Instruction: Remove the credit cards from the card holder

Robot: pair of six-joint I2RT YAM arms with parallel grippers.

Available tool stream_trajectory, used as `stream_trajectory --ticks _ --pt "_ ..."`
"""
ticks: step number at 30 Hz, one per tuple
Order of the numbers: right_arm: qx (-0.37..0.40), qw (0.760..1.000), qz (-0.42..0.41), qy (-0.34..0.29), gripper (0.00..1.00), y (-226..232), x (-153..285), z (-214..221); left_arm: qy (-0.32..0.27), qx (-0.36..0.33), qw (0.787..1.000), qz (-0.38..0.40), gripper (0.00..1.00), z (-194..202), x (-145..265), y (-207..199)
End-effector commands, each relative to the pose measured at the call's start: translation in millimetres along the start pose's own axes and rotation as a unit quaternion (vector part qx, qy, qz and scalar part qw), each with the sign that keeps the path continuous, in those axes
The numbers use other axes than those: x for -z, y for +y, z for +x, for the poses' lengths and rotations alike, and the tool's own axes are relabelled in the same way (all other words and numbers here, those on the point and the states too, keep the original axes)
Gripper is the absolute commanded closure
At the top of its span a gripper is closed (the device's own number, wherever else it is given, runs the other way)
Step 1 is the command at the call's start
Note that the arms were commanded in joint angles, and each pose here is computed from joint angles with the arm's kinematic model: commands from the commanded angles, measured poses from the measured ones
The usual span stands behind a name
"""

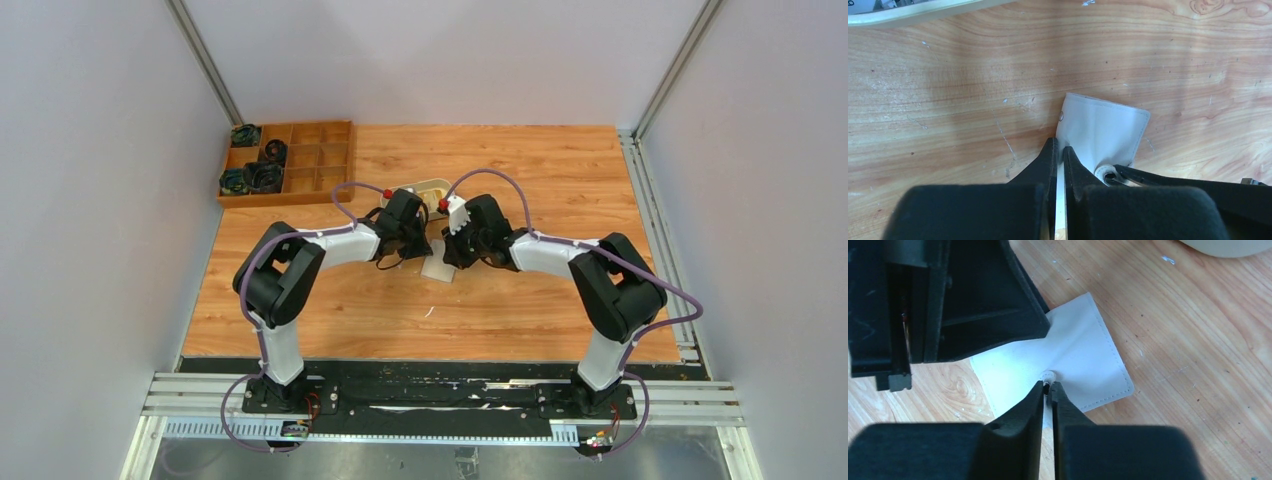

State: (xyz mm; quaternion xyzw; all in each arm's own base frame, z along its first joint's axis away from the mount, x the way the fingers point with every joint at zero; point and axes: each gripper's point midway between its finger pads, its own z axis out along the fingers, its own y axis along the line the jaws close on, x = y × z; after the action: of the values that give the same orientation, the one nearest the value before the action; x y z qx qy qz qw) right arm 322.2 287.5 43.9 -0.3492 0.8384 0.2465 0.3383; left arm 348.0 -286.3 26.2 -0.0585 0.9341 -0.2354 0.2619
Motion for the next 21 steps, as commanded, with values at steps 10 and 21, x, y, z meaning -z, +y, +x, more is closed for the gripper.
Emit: stream_trajectory --ticks 10,21 --pt "-0.031 0.992 -0.116 0.033 1.00 38.3 14.2 18.9 0.037 -0.012 0.994 -0.106 1.00 35.0 -16.0 59.2" --pt "-0.068 0.990 -0.121 0.015 1.00 32.8 45.9 17.3 0.030 -0.019 0.990 -0.133 1.00 32.6 -12.8 69.2"
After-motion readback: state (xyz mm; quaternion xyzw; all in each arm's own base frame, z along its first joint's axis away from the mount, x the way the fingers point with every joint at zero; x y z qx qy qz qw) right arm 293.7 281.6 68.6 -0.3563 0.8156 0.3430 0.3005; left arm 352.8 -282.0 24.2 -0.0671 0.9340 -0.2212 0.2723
